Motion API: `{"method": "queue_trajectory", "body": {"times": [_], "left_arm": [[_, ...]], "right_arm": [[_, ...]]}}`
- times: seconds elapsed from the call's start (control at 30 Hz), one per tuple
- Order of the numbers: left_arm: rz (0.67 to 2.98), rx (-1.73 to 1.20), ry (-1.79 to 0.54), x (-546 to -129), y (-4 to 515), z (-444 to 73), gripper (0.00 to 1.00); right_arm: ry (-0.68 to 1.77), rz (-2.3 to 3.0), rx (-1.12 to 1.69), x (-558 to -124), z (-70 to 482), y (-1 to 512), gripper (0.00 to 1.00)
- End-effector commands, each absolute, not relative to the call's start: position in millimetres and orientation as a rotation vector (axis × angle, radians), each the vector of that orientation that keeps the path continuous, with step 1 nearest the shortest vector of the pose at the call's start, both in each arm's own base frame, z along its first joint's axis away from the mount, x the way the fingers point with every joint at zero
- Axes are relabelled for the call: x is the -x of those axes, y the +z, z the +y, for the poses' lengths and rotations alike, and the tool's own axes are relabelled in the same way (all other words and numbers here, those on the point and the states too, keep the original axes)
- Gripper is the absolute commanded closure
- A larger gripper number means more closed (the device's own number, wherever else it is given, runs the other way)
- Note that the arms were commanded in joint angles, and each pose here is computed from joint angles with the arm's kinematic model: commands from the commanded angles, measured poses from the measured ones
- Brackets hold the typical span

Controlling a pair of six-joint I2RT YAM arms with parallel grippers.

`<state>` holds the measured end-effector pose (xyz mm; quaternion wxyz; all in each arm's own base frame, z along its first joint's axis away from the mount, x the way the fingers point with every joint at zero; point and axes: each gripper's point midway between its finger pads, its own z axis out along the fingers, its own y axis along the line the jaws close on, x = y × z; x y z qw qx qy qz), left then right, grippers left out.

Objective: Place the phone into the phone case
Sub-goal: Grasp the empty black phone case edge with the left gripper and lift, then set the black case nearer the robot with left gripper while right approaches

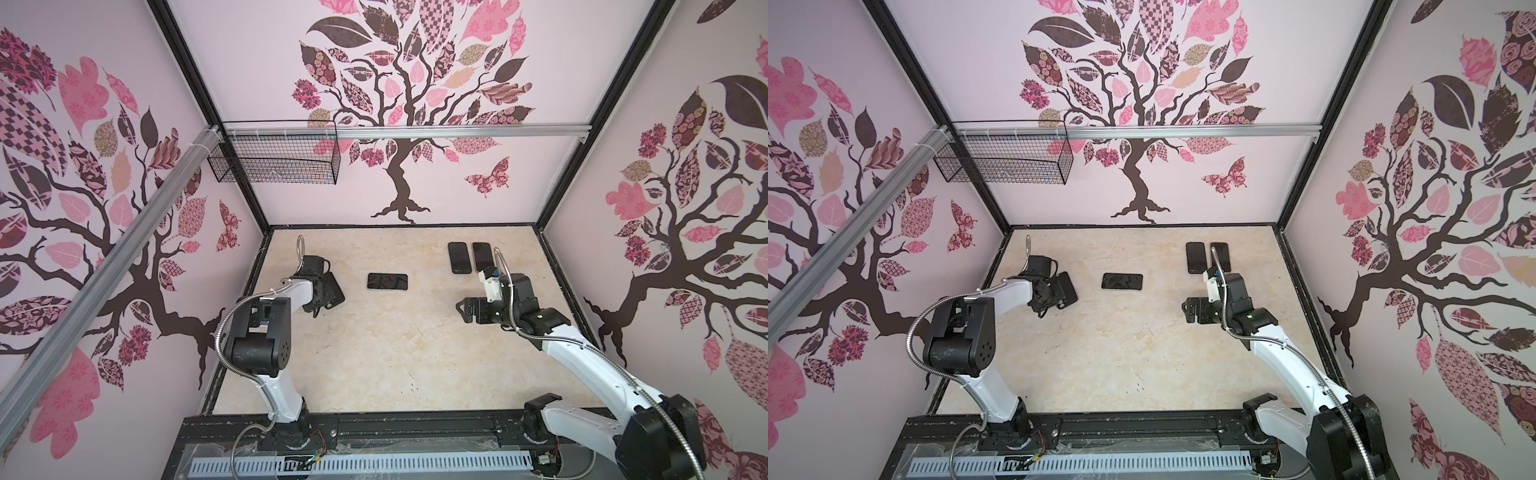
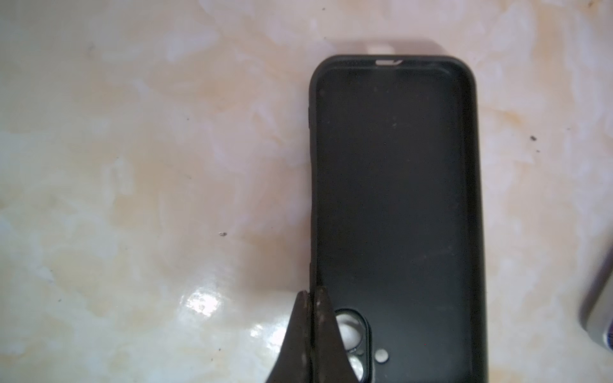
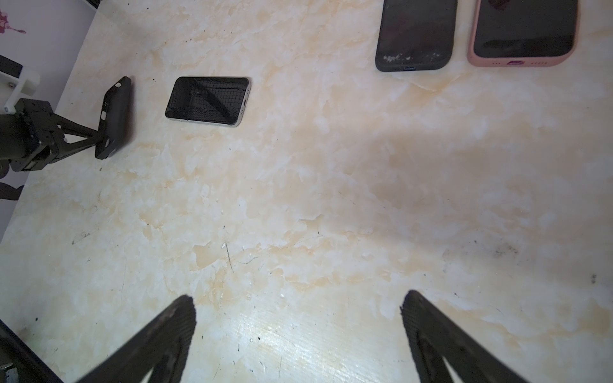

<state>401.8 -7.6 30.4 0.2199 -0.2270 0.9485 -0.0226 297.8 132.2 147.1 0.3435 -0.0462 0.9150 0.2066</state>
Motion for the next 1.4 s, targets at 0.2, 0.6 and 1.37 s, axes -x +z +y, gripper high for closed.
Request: {"method": "queue_trajectory", "body": {"times": [0.2,0.6,1.37], "left_arm": [[2.674,0.363,-0.307,-407,70,-56,1.00],[2.752,-0.347,-0.265,-371,120,-146,1.00],[2.516,-1.283,-0.259,-269,91,-251,1.00]], "right_arm": [[0.567,2.335,0.138,-298,137,159,0.00],[0.571,2.333,0.137,-298,137,159,0.00],[0.496,2.378,0.067,-300,126,147,0.00]]}}
